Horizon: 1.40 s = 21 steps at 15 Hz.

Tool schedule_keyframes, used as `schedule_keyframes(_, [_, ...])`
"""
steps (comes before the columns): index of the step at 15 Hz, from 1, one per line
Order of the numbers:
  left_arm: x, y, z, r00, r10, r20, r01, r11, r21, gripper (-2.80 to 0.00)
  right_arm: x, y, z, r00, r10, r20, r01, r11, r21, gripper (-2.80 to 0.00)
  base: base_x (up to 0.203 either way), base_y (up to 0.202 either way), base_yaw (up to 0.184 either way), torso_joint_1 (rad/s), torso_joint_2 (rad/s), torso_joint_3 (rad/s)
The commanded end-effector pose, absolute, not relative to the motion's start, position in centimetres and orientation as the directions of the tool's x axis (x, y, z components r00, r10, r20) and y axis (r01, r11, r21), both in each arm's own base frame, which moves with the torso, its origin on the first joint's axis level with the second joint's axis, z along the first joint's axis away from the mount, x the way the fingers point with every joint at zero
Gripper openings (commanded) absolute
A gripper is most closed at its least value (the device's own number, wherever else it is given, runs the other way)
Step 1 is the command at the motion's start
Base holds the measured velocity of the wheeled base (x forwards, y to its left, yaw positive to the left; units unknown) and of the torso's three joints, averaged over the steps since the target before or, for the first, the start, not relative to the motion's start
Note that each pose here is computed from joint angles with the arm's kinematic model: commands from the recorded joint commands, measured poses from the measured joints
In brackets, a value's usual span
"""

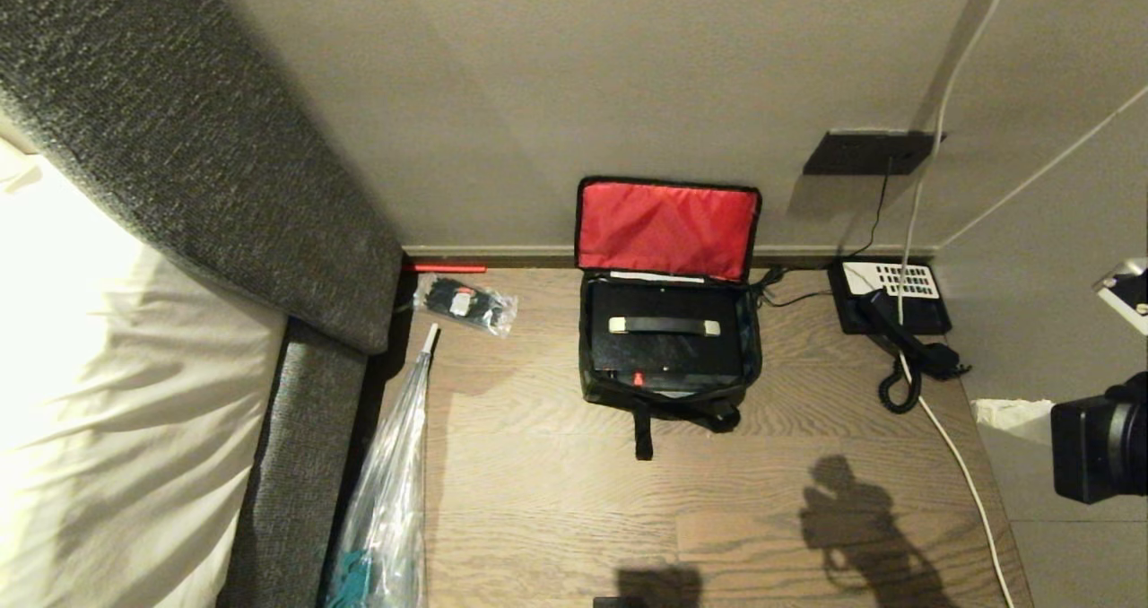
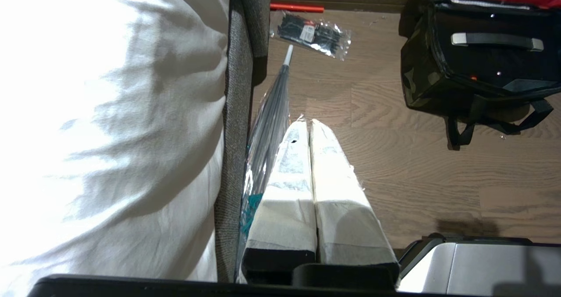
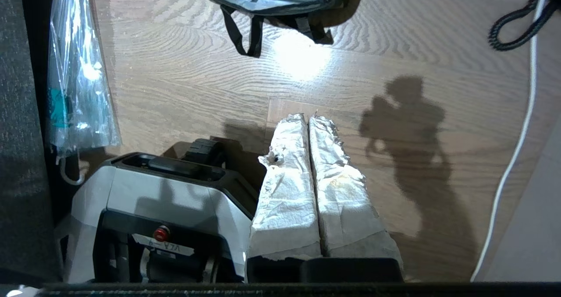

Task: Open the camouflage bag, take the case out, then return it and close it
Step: Grip the handle

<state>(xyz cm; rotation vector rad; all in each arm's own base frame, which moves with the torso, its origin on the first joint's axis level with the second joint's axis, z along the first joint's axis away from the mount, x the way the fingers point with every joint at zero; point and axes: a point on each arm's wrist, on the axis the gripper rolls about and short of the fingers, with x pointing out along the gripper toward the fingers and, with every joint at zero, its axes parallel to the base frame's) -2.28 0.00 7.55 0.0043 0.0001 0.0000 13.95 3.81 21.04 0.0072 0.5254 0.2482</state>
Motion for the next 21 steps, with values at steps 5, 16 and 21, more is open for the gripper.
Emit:
schedule_keyframes(5, [-2.3,0.0,7.6,1.000,0.000,0.002,0.000,1.000,0.005,-2.80,14.8,4.0,20.0,0.807,0.193,-0.559,-0.298,0.949,-0.102,-2.80,0.000,0.000,0.000,0.002,0.00,0.039])
schedule_keyframes(16, [-2.3,0.0,7.6,1.000,0.000,0.003,0.000,1.000,0.005,-2.80,27.4,13.7,12.0,0.804,0.054,-0.592,-0.468,0.672,-0.574,0.00,0.000,0.000,0.000,0.000,0.00,0.000])
schedule_keyframes(21, [-2.3,0.0,7.6,1.000,0.000,0.002,0.000,1.000,0.005,-2.80,29.5,19.6,8.0,0.853,0.053,-0.520,-0.450,0.581,-0.678,0.00,0.000,0.000,0.000,0.000,0.00,0.000])
